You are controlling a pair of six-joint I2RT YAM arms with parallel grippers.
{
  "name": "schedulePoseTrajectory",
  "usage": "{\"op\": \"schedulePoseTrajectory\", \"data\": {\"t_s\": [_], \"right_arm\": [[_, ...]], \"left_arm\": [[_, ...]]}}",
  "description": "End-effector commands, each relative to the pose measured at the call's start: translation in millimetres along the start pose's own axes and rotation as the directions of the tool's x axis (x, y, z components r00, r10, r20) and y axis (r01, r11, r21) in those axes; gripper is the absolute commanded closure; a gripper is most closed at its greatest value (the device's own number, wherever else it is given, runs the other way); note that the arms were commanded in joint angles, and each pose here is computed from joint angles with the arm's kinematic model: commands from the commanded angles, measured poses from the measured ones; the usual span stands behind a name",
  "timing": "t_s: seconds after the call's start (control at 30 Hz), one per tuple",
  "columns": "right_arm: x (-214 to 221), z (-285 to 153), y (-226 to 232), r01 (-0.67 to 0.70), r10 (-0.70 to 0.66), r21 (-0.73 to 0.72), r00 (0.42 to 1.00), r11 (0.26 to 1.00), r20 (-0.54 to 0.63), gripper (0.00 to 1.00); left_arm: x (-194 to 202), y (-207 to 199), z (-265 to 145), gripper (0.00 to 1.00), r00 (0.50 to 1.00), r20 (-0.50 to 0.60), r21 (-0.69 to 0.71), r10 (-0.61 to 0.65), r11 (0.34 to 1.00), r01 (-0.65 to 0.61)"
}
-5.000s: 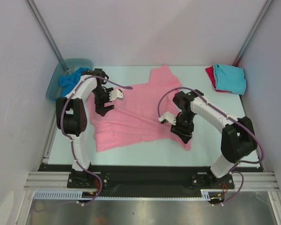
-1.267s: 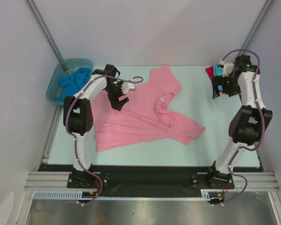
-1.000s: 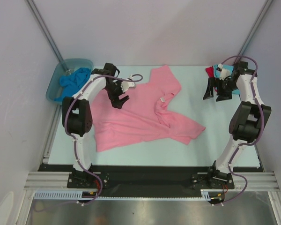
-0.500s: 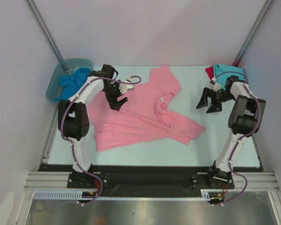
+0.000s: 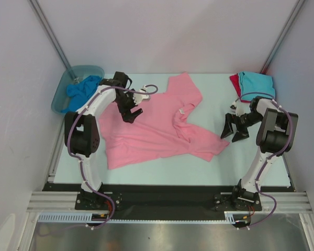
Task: Fold and stack the t-shirts
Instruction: Flatten the tshirt out
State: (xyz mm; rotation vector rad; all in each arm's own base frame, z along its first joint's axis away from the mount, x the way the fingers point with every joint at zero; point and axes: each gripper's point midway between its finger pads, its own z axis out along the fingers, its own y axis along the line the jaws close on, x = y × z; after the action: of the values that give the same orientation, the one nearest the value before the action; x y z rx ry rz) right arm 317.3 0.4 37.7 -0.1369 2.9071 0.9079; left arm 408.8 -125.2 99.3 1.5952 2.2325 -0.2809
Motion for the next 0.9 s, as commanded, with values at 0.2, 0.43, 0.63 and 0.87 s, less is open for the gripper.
{"op": "schedulePoseTrajectory", "data": {"t_s": [0.2, 0.43, 0.63, 0.87], "right_arm": [[31, 1, 3, 0.005, -0.007, -0.031, 0.998, 1.0, -0.065, 0.18], [12, 15, 4, 0.02, -0.023, -0.039, 0.998, 0.999, -0.055, 0.32], [0, 28, 7, 0.063, -0.063, -0.011, 0.996, 0.998, -0.061, 0.42], [-12, 30, 11, 0.153, -0.149, 0.075, 0.987, 0.985, -0.063, 1.0]], "left_arm": [[-22, 0, -14, 0.0, 0.997, 0.059, -0.025, 0.045, 0.999, -0.044], [-24, -1, -16, 0.0, 0.997, 0.061, -0.03, 0.055, 0.998, -0.053], [-24, -3, -19, 0.0, 0.996, 0.064, -0.031, 0.054, 0.998, -0.052], [-22, -6, -23, 0.0, 0.996, 0.061, -0.039, 0.059, 0.998, -0.056]]}}
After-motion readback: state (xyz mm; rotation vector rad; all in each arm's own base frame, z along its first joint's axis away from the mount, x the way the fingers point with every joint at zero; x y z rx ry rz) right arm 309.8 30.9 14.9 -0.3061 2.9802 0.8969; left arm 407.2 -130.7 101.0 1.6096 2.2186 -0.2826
